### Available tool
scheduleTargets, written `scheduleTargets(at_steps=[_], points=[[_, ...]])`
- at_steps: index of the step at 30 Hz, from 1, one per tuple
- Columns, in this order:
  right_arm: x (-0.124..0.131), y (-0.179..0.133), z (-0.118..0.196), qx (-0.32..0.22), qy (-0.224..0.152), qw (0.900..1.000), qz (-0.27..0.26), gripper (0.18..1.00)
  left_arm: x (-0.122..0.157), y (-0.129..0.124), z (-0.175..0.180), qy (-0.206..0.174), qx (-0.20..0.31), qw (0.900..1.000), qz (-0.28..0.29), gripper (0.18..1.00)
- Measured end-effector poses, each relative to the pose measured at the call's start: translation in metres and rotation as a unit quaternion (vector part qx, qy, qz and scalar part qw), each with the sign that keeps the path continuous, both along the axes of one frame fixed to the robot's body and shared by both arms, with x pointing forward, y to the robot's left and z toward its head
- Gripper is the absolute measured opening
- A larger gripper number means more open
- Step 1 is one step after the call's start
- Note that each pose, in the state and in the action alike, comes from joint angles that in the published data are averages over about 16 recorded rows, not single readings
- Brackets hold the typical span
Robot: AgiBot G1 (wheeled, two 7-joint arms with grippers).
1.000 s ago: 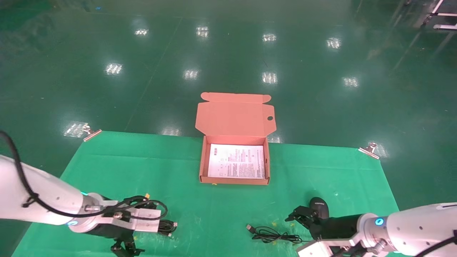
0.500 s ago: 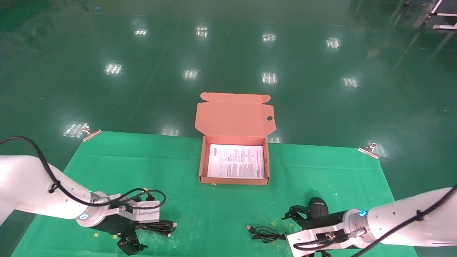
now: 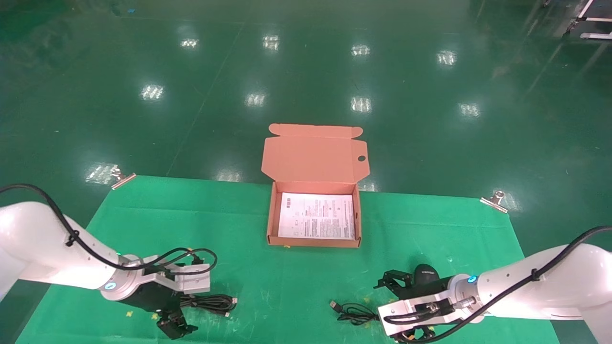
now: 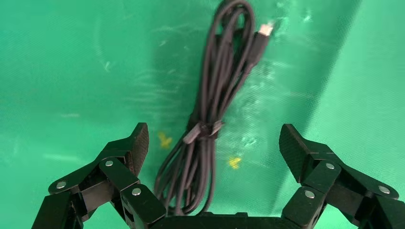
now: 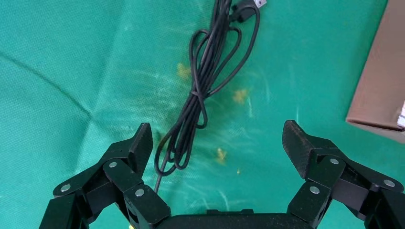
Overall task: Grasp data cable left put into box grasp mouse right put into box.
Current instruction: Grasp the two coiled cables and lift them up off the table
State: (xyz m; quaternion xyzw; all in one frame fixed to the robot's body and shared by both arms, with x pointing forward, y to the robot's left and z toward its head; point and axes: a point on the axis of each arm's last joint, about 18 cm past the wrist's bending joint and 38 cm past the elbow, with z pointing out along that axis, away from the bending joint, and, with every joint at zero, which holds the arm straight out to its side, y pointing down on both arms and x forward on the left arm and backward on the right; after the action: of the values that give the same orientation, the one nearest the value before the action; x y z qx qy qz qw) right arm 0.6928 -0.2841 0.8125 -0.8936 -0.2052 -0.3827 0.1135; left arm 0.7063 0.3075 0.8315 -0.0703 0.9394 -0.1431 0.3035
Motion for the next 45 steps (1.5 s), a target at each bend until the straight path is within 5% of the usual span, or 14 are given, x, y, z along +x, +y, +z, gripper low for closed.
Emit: scheduleTargets(at_steps=[12,23,45], points=[[0.0039,-0.0005,-0.0043,-0.004,-0.009,1.0,-0.002,0.978,0.001,0.0048,0.0013,0.0,-0.014,0.9999,0.007,0.981],[0.0034,-0.0004,-0.0038,-0.004,-0.009,1.0,-0.001,0.888,0.0009,0.0042,0.0016,-0.001,-0.011,0.9999,0.006,0.88],[0.003,-0.0004,-0.0029,-0.004,-0.008,1.0,0.0,0.41,0.0008,0.0036,0.0013,-0.001,-0.007,1.0,0.004,0.428]])
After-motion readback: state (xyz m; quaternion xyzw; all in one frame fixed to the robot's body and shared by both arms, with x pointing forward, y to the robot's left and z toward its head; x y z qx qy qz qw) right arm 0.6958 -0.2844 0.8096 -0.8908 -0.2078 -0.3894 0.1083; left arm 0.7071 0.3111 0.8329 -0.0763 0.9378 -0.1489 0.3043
